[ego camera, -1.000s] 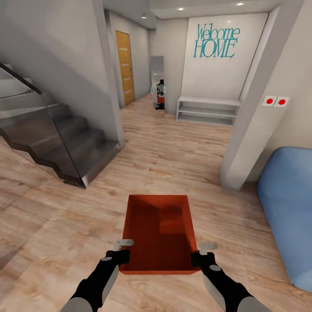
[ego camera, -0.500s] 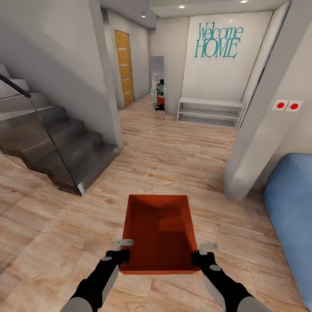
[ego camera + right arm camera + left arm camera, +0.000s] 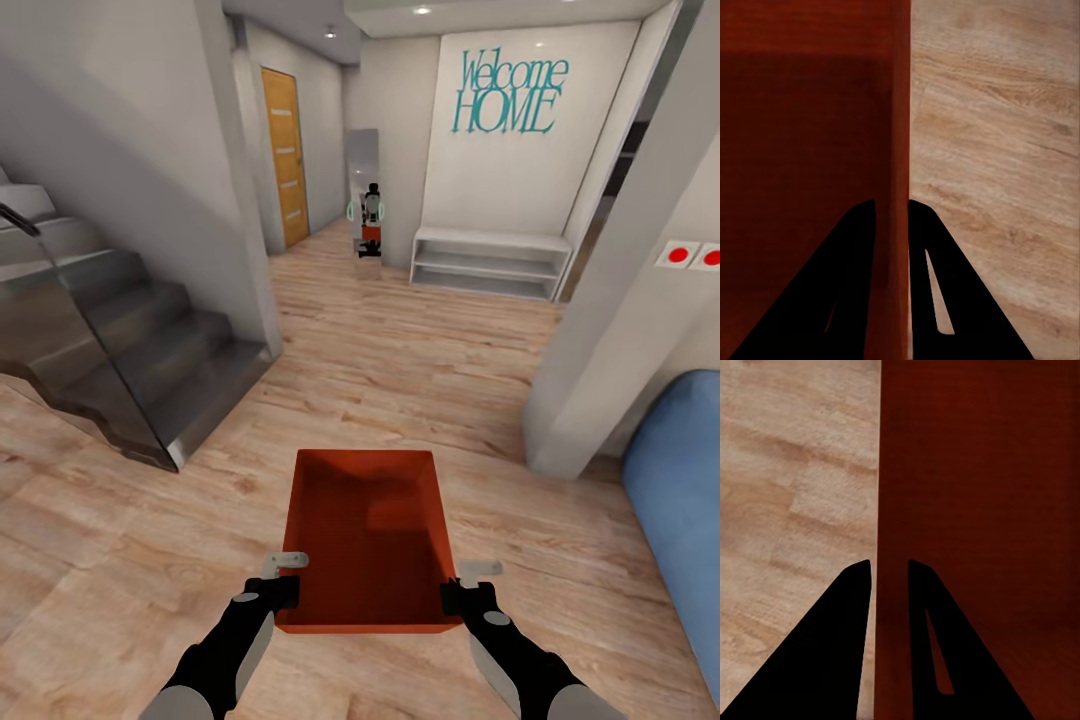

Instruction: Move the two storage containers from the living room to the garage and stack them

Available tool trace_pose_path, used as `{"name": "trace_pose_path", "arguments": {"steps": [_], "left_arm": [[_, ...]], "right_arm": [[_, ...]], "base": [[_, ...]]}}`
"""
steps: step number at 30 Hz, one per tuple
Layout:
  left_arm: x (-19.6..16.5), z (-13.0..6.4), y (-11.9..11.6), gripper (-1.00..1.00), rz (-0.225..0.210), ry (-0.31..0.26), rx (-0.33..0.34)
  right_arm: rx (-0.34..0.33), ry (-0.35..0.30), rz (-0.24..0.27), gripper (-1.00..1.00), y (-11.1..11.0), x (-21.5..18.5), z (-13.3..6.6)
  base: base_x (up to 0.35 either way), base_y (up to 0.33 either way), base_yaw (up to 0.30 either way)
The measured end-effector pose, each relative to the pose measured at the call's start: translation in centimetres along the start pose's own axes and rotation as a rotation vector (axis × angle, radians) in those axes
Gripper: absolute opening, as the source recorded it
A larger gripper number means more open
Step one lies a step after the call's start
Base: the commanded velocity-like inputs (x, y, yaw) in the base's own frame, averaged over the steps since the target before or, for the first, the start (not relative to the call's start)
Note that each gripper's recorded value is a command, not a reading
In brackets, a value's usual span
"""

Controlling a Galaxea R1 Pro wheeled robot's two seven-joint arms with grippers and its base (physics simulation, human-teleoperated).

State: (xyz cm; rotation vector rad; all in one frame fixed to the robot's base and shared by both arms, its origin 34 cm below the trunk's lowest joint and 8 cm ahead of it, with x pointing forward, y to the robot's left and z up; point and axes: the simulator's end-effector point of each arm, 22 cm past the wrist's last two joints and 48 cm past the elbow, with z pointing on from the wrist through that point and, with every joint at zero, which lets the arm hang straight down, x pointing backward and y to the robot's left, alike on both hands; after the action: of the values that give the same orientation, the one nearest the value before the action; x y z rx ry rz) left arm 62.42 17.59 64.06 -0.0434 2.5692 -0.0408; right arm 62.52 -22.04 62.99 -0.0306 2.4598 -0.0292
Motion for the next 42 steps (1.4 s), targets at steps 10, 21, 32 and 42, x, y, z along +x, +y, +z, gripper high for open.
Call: {"name": "trace_pose_path", "arguments": {"steps": [10, 21, 32, 42], "left_arm": [[0.0, 0.0, 0.0, -1.0, 0.0, 0.0, 0.0], [0.01, 0.0, -0.01, -1.0, 0.001, 0.0, 0.0], [0.0, 0.0, -0.01, -1.0, 0.0, 0.0, 0.0], [0.0, 0.0, -0.01, -1.0, 0.0, 0.0, 0.0]], "right_arm": [[0.0, 0.0, 0.0, -1.0, -0.01, 0.0, 0.0], [0.0, 0.0, 0.0, -1.0, -0.02, 0.01, 0.0], [0.0, 0.0, 0.001, -1.0, -0.01, 0.01, 0.0], [0.0, 0.0, 0.001, -1.0, -0.01, 0.01, 0.0]], "base": [[0.337, 0.0, 0.0], [0.337, 0.0, 0.0], [0.337, 0.0, 0.0], [0.336, 0.0, 0.0]]}}
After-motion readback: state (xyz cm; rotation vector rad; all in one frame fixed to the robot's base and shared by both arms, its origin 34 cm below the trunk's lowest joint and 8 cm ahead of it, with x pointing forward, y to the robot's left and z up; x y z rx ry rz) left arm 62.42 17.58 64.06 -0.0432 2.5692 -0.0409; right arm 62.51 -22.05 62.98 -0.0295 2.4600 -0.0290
